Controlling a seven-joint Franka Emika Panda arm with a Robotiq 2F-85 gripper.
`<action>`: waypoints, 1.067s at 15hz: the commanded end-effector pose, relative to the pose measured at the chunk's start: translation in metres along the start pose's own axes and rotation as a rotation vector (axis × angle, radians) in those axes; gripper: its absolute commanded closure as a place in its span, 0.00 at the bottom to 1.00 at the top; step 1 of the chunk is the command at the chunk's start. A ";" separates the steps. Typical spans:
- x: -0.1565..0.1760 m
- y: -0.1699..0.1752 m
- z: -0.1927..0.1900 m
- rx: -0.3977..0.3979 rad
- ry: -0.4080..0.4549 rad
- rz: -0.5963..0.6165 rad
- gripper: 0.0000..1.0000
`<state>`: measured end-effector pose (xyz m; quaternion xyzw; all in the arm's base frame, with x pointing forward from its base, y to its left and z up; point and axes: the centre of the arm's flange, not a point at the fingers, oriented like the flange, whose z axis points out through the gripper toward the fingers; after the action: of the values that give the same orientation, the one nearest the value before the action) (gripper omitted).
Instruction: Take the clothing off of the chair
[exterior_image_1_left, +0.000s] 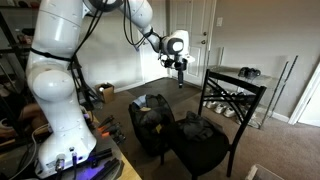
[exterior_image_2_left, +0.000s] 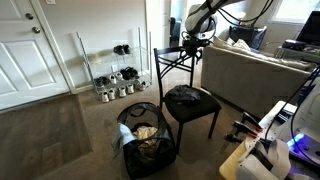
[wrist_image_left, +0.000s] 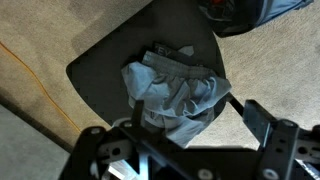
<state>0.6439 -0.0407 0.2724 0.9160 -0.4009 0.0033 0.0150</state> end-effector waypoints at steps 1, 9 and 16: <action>0.000 0.000 0.000 0.000 0.000 0.000 0.00; 0.000 0.000 0.000 0.000 0.000 0.000 0.00; 0.028 -0.041 0.068 -0.022 -0.075 0.220 0.00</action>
<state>0.6593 -0.0366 0.2351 0.8889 -0.4577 -0.0140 0.0142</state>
